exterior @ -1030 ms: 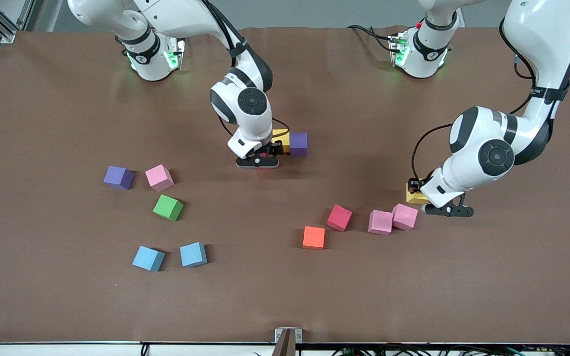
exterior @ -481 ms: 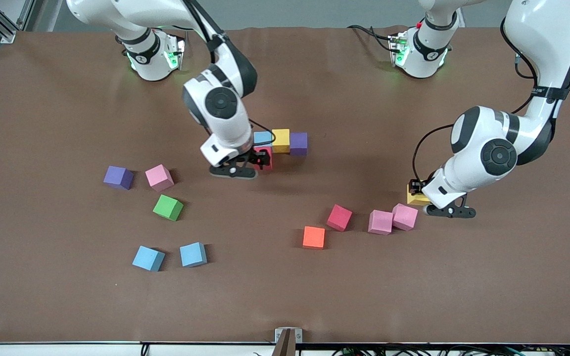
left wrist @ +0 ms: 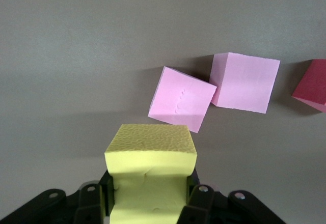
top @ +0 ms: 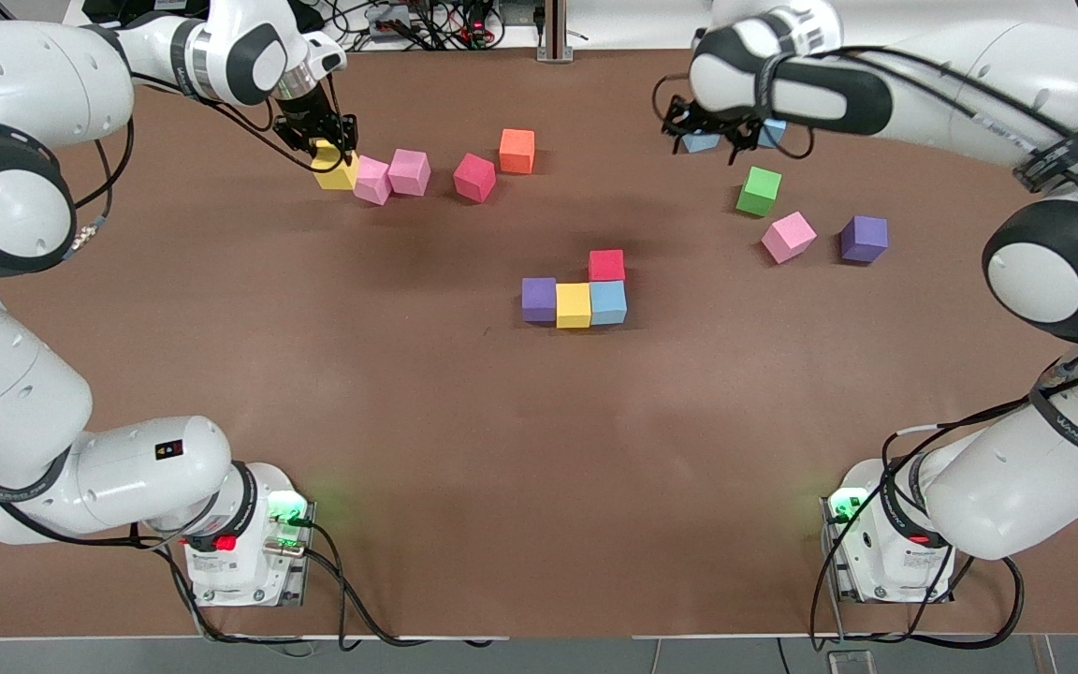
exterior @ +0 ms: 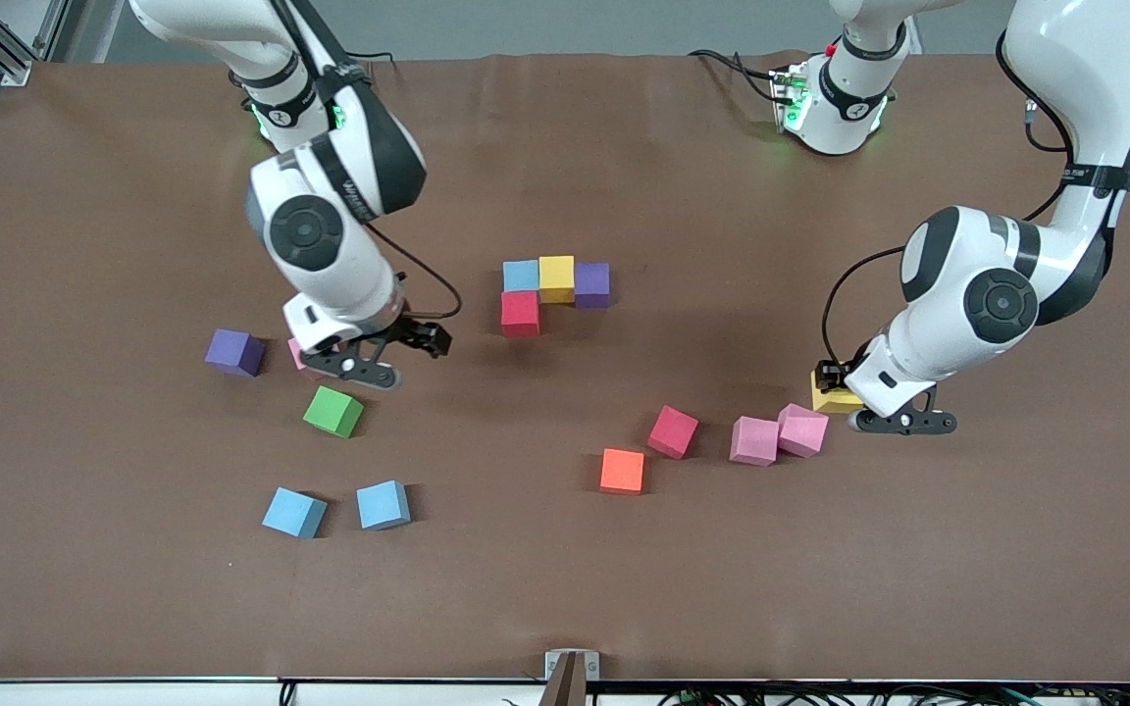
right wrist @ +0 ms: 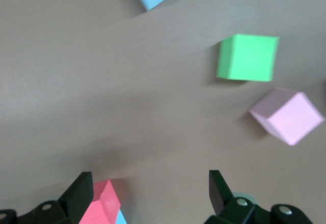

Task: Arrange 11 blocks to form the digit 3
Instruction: 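Open the right gripper off the red cube and move toward green, then lower the right gripper over the green cube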

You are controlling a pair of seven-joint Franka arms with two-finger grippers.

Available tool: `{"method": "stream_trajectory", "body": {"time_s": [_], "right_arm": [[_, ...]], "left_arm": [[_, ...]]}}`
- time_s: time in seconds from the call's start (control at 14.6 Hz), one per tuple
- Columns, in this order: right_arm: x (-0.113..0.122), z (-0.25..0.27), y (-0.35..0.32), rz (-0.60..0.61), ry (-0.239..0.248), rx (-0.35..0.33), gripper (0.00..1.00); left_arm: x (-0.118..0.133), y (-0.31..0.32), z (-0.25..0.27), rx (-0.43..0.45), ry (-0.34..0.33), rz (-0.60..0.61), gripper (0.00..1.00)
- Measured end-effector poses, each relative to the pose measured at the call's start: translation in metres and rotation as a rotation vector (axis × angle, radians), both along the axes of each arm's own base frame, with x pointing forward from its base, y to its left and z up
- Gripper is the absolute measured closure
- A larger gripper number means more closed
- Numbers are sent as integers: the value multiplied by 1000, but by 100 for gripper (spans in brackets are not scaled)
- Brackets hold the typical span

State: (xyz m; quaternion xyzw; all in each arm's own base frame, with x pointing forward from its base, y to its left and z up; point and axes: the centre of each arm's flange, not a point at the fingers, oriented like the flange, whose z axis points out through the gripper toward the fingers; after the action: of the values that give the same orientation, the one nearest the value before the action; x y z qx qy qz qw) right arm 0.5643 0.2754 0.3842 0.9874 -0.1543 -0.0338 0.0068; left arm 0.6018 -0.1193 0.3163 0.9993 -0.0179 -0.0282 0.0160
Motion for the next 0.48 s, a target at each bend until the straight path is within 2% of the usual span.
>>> {"method": "stream_trajectory", "body": {"time_s": [0.14,0.48], "right_arm": [[14,16,-22,-38,2,0,0],[36,29,-48,-84,-35,14,0]], "left_arm": [[1,0,1,0,-2,16,46],[14,2,23,-8,-49,45,46]]}}
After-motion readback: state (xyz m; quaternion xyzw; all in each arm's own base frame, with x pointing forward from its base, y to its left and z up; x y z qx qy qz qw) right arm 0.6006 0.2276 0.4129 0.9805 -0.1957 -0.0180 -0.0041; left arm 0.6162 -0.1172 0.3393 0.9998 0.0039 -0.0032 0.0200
